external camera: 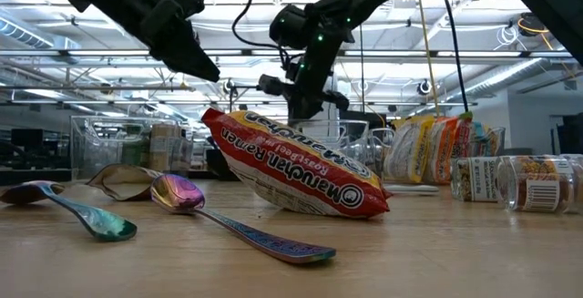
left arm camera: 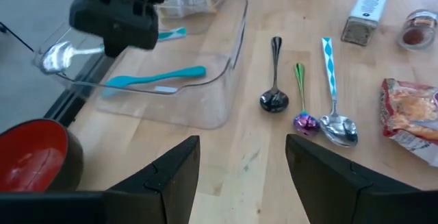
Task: Pick & Place Food Item
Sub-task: Put the top blue patterned spoon into the middle transparent bin
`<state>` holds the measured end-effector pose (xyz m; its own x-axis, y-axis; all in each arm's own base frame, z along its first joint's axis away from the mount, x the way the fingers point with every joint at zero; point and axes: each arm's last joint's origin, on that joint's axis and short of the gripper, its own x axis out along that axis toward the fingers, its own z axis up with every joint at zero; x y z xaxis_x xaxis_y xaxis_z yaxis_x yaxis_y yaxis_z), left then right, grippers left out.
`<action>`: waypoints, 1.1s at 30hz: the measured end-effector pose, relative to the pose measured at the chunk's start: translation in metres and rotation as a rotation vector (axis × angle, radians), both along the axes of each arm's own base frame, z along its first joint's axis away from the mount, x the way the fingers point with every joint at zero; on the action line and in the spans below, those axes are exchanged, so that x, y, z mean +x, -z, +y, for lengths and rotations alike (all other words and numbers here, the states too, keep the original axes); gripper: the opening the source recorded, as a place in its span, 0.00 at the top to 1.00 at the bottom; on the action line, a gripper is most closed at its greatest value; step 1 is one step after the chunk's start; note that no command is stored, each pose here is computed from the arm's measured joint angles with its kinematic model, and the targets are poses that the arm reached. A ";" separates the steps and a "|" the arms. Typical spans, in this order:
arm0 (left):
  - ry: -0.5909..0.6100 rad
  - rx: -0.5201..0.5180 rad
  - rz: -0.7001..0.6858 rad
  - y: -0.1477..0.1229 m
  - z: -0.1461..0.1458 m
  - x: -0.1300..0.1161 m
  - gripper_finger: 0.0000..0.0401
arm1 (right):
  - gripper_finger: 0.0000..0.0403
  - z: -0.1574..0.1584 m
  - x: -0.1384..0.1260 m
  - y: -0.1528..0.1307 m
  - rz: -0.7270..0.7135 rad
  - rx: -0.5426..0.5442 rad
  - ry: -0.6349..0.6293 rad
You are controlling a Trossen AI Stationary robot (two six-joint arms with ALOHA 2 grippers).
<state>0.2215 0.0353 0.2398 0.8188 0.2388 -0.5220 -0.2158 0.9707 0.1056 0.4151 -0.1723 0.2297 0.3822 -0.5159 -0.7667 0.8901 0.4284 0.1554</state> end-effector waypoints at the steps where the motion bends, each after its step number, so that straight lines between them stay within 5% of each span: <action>1: 0.000 0.000 0.001 0.000 0.000 0.000 0.44 | 0.98 0.000 -0.001 0.000 0.004 0.007 -0.001; 33: 0.017 0.003 -0.031 -0.003 0.000 0.002 0.44 | 0.98 -0.019 -0.021 0.058 0.081 0.151 0.021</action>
<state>0.2232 0.0351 0.2423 0.8384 0.2260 -0.4959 -0.2021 0.9740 0.1020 0.3943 -0.1911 0.1719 0.3057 -0.3997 -0.8641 0.9111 0.3864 0.1436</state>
